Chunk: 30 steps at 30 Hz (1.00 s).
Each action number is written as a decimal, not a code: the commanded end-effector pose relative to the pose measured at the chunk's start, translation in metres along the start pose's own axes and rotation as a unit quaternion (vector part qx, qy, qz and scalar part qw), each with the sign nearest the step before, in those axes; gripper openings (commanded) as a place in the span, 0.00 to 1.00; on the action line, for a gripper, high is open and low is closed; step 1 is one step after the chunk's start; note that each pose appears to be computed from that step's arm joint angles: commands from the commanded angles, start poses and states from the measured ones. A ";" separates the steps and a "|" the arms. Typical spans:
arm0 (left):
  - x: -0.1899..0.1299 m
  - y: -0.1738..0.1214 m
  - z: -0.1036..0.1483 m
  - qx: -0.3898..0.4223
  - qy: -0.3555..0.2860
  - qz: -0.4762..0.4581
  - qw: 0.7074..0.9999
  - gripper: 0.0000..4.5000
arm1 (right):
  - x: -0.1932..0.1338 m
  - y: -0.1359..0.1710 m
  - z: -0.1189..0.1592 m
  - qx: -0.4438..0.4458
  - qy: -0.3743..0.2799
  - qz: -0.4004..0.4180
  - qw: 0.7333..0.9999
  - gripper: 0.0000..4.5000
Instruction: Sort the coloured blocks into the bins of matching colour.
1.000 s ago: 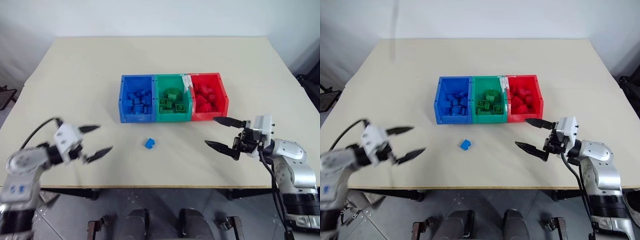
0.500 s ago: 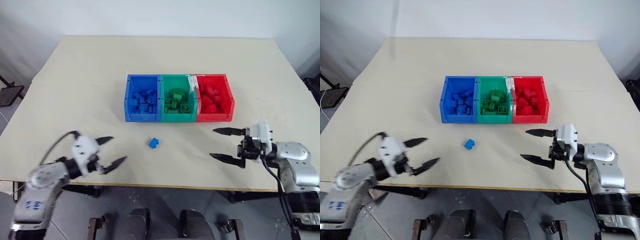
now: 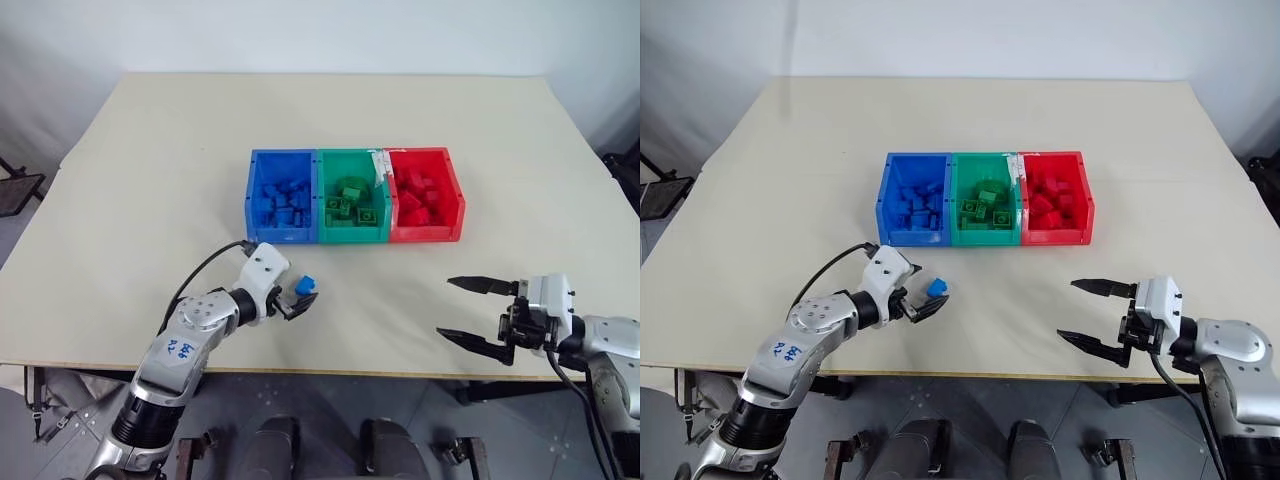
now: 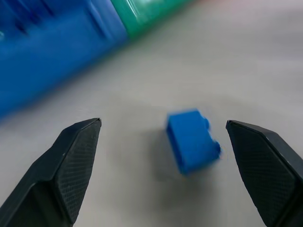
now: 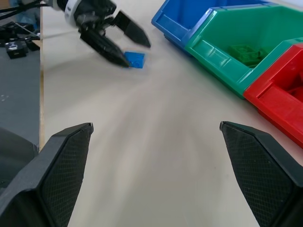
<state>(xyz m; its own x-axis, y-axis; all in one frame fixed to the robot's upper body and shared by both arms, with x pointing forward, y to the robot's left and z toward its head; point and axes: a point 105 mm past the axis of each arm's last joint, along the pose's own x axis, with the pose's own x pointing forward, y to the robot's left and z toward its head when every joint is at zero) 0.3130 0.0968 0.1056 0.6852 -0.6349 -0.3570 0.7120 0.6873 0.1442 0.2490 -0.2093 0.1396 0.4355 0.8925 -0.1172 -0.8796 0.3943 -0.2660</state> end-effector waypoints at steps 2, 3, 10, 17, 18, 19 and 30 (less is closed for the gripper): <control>0.002 -0.004 -0.003 0.011 0.019 -0.005 1.000 0.91 | -0.004 -0.002 0.013 -0.020 -0.009 -0.018 1.000 1.00; 0.003 -0.005 -0.005 0.011 0.021 -0.009 1.000 0.87 | -0.004 -0.002 0.013 -0.020 -0.010 -0.020 1.000 1.00; 0.005 -0.009 -0.002 0.020 -0.003 -0.020 1.000 0.39 | -0.001 -0.002 0.013 -0.019 -0.014 -0.026 0.999 1.00; -0.009 0.005 0.034 0.059 -0.126 -0.002 0.990 0.20 | 0.010 -0.003 0.018 -0.008 -0.050 -0.055 0.997 1.00; -0.012 0.012 0.041 0.066 -0.139 0.011 0.988 0.20 | 0.012 -0.004 0.020 -0.004 -0.061 -0.064 0.996 1.00; -0.014 0.019 0.047 0.068 -0.151 0.025 0.986 0.20 | 0.014 -0.005 0.024 0.003 -0.075 -0.077 0.994 1.00; 0.004 0.092 0.093 0.053 -0.171 0.095 0.979 0.20 | 0.009 -0.038 0.044 -0.006 -0.144 -0.210 0.967 1.00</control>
<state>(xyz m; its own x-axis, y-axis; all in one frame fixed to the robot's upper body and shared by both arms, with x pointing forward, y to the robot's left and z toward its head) 0.3948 0.1287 0.1948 0.8233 -0.5675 -0.0106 0.5505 0.7939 0.2582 0.2800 -0.2027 0.1825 0.6790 0.6914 0.2468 -0.6571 0.7223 -0.2158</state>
